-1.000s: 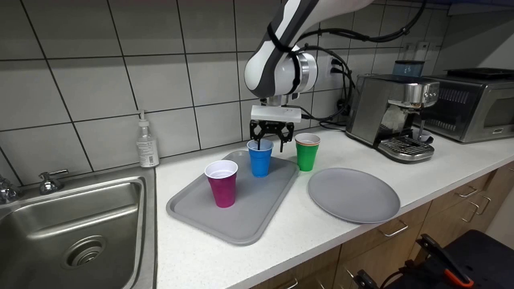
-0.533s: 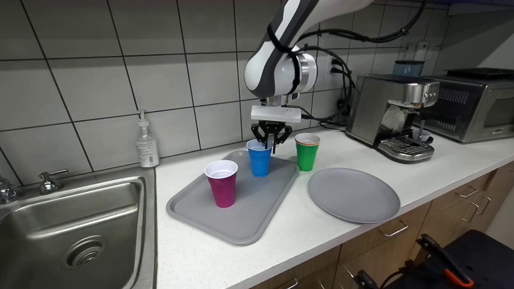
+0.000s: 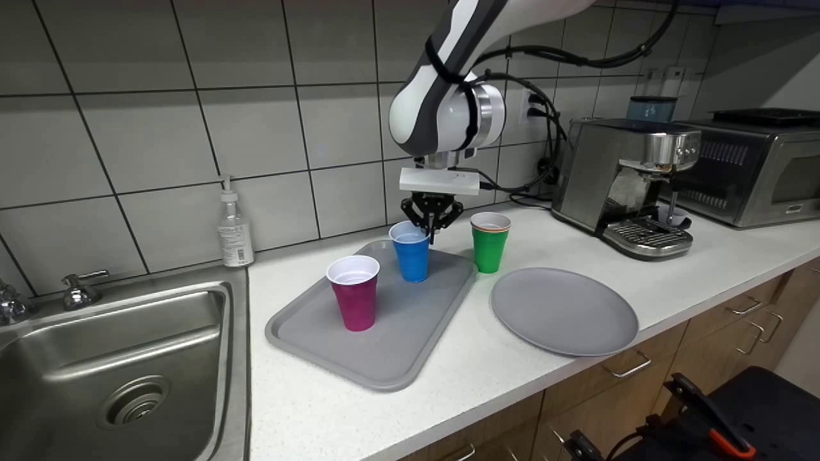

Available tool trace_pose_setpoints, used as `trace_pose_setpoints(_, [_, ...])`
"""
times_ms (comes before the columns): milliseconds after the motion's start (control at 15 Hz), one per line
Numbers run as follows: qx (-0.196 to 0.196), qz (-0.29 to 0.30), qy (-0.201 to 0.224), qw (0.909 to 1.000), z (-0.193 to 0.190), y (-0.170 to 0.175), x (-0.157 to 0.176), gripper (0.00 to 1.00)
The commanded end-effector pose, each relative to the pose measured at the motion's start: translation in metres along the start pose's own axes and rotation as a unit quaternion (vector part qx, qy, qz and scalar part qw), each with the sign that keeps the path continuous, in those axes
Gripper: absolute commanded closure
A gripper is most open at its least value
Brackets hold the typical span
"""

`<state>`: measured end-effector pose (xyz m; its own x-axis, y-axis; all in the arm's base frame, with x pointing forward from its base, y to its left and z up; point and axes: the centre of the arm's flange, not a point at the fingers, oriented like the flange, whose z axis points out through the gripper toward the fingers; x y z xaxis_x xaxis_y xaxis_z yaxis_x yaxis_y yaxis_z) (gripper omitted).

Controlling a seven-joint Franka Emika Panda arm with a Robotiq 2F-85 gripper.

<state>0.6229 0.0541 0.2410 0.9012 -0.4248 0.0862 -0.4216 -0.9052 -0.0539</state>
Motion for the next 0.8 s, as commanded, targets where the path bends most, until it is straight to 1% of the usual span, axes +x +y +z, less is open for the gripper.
trace_pose_setpoints(0, [0.009, -0.003, 0.005, 0.9999, -0.015, 0.004, -0.004, 0.99])
trace_pose_setpoints(400, [0.029, -0.026, 0.024, 0.999, -0.045, 0.019, -0.014, 0.99])
trace_pose_setpoints(733, [0.035, -0.036, 0.042, 0.9978, -0.064, 0.038, -0.023, 0.99])
